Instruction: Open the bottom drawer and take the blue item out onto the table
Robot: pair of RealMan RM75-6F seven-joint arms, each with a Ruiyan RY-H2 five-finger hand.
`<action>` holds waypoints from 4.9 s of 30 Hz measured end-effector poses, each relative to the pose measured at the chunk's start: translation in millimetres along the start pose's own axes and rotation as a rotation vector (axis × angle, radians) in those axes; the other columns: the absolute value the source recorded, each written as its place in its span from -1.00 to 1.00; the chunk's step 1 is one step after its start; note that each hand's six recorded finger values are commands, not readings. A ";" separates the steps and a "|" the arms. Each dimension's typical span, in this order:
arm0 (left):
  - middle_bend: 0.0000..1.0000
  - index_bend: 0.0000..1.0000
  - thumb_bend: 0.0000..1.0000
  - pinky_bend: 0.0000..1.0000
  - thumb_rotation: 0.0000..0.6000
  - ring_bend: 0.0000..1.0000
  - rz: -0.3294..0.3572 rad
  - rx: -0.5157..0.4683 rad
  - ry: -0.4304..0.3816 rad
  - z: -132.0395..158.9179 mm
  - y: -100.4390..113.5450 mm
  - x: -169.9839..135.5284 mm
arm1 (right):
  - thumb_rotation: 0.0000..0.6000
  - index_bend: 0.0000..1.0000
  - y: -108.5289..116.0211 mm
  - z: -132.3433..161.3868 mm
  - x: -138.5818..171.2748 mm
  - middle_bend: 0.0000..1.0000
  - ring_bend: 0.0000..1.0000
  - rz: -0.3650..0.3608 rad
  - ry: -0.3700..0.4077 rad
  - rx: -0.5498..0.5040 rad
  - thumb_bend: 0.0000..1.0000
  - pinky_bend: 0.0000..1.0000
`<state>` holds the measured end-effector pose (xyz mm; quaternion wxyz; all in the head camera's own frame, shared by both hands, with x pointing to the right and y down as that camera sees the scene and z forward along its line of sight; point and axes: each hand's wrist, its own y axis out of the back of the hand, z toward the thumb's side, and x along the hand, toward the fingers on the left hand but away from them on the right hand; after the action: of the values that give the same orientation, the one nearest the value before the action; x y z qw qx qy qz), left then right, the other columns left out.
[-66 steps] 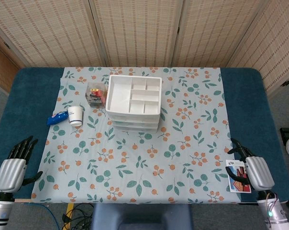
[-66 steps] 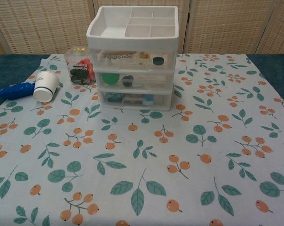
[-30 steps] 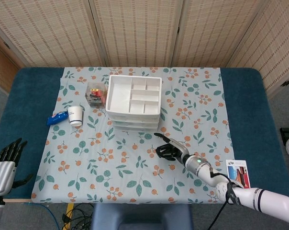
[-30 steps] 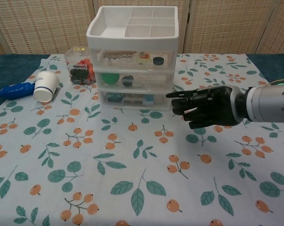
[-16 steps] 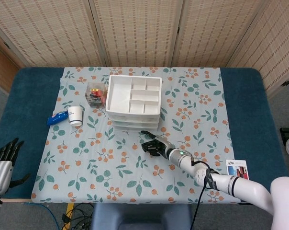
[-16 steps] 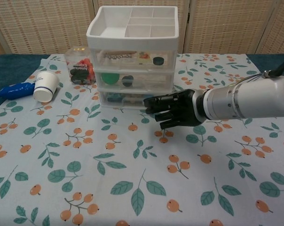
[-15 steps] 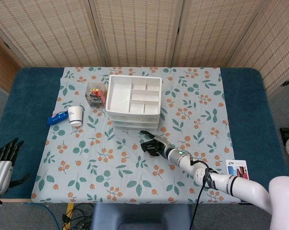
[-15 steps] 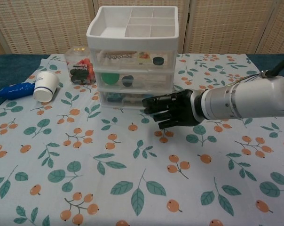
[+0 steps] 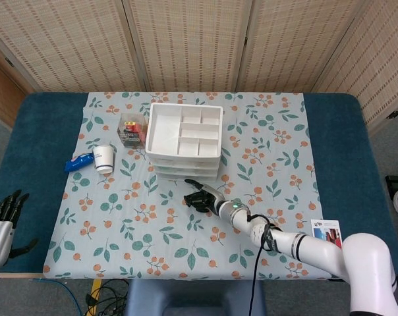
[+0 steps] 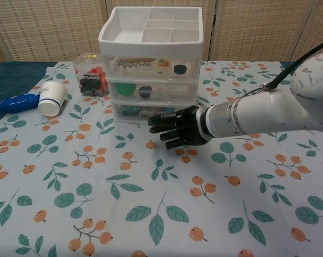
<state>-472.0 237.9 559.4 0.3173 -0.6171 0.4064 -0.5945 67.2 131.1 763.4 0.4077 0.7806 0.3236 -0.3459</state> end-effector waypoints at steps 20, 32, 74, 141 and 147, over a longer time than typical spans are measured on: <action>-1.00 -0.93 -0.65 -0.81 1.00 -0.93 0.000 0.018 0.005 -4.5 4.7 -1.6 | 1.00 -1.00 -11.0 3.9 -21.8 0.45 0.89 -0.019 -0.003 0.025 0.06 1.00; -1.00 -0.93 -0.65 -0.81 1.00 -0.93 -0.004 0.018 0.008 -5.8 4.1 1.0 | 1.00 -1.00 -13.2 8.5 -30.2 0.45 0.89 -0.028 -0.001 0.036 0.07 1.00; -1.00 -0.93 -0.65 -0.81 1.00 -0.93 -0.011 0.008 -0.009 -1.1 2.2 -0.1 | 1.00 -1.00 -27.5 -4.9 -10.9 0.45 0.89 0.034 -0.029 0.112 0.13 1.00; -1.00 -0.93 -0.65 -0.81 1.00 -0.93 -0.027 -0.005 -0.039 11.2 -6.7 0.5 | 1.00 -0.79 0.7 -24.9 76.4 0.43 0.89 -0.045 -0.004 0.476 0.13 1.00; -1.00 -0.93 -0.65 -0.81 1.00 -0.93 -0.025 -0.004 -0.041 12.1 -6.2 0.4 | 1.00 -0.79 -2.9 -31.3 85.7 0.43 0.89 -0.012 -0.014 0.466 0.13 1.00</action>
<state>-459.2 239.3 563.8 0.3166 -0.6350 0.3932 -0.5848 120.8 178.5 706.6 0.2168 0.8492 0.2368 -0.4192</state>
